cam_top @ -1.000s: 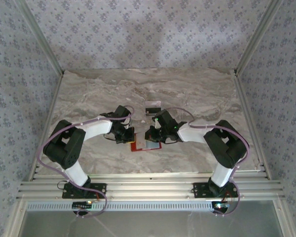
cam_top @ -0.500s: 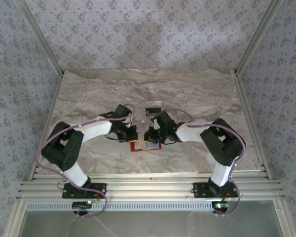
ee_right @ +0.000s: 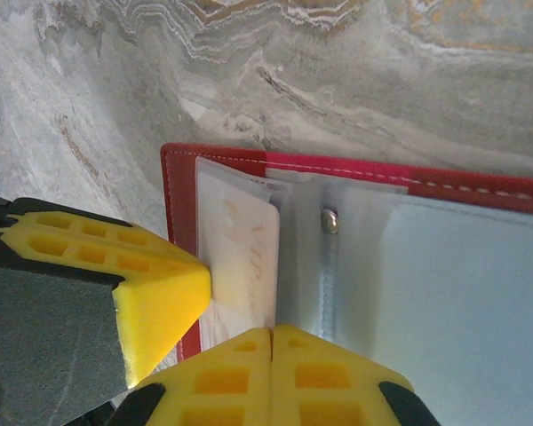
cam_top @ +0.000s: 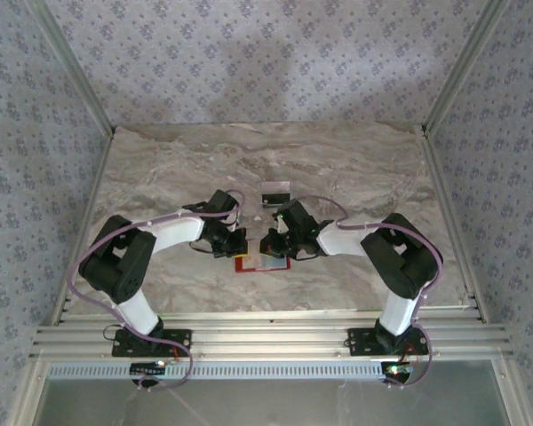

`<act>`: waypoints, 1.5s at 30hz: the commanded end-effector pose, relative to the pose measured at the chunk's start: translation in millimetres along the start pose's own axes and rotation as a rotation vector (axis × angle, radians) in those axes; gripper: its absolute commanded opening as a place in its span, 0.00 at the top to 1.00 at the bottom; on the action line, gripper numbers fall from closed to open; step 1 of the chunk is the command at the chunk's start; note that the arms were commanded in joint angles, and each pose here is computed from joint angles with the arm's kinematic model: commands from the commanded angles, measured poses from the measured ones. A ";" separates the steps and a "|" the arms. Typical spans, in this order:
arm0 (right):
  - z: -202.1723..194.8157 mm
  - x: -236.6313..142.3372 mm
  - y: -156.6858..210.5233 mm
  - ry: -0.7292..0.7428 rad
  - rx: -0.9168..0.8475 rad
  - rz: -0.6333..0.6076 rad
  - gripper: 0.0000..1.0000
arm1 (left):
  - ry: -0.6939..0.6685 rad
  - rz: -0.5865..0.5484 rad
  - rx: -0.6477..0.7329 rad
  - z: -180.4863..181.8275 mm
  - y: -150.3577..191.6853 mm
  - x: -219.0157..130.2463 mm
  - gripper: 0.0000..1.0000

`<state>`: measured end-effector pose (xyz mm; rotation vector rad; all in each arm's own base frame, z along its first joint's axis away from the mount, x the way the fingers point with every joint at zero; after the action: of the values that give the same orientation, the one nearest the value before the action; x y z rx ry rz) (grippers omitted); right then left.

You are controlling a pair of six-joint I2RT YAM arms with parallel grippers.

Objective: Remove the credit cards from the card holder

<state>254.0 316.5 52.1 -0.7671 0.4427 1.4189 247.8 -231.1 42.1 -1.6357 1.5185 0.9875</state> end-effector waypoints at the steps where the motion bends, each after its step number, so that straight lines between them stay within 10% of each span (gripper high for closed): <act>1: -4.6 -9.3 -0.6 0.024 0.018 -0.021 1.00 | -0.189 0.026 -0.014 39.9 10.2 7.6 0.96; 45: 13.8 6.5 -5.8 -0.102 0.049 -0.032 0.85 | -0.189 0.016 -0.012 35.2 7.6 0.8 0.96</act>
<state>256.4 319.2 48.2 -0.6748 0.4284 1.3851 250.0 -222.7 41.3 -1.5954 1.4532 1.0187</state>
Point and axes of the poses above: each hand's point on the last joint's axis, 136 mm out from that joint toward the fingers, its own x axis out along the fingers, its own z axis along the line the jaws close on, y = z × x, the point moved 2 cm from there along -x, back along the fingers, and after that the axes turned 6 degrees about -x, right-handed, at the moved point
